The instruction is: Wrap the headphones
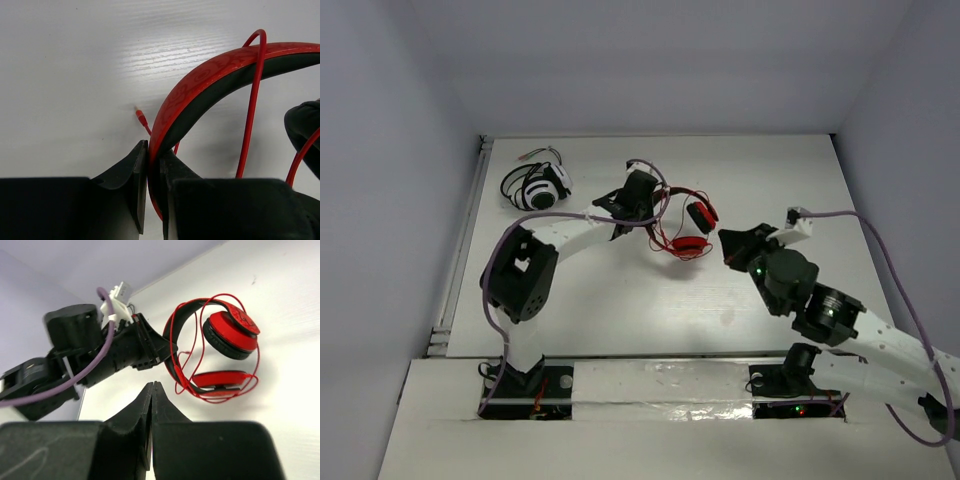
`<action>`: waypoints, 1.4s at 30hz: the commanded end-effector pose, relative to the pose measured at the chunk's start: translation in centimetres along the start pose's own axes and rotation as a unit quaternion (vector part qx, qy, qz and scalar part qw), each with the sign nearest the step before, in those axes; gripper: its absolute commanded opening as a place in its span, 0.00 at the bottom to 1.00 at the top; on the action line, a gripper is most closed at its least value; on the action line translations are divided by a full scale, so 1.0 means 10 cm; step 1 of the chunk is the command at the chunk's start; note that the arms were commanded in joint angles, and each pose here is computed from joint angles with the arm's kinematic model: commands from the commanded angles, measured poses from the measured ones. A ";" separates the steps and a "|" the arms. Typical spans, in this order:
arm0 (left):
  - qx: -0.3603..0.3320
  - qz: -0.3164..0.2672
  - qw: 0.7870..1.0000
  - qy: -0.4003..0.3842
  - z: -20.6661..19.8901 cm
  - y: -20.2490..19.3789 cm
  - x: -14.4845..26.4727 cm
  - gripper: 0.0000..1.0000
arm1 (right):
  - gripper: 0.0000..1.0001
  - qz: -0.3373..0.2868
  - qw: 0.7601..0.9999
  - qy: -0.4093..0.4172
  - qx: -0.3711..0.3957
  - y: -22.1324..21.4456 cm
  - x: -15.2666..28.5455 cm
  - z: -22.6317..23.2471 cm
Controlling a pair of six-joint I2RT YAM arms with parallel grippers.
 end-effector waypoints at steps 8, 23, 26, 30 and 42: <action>-0.007 -0.032 0.999 -0.002 -0.13 0.22 -0.27 0.23 | 0.59 -0.019 0.999 -0.043 -0.001 0.17 0.31 -0.46; 0.059 -0.239 0.969 -0.024 0.16 0.95 1.41 0.99 | 0.96 -0.087 0.995 -0.038 -0.013 0.74 0.54 -0.32; 0.070 -0.290 0.954 -0.036 0.29 1.03 1.93 0.99 | 1.00 -0.112 0.993 -0.029 -0.032 0.97 0.68 -0.30; 0.090 -0.338 0.936 -0.027 0.52 1.03 2.46 0.99 | 1.00 -0.138 0.990 -0.025 -0.026 1.17 0.83 -0.36; 0.098 -0.430 0.897 -0.021 0.93 0.75 3.28 0.99 | 1.00 -0.141 0.989 0.026 -0.027 1.29 0.98 -0.33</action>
Point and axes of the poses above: each gripper's point midway between its finger pads, its own x axis back along the fingers, its own z axis along the line the jaws close on, y = z × x, the point moved 6 cm from there along x, back along the fingers, and after that the axes turned 8 degrees about -x, right-handed, at the moved point
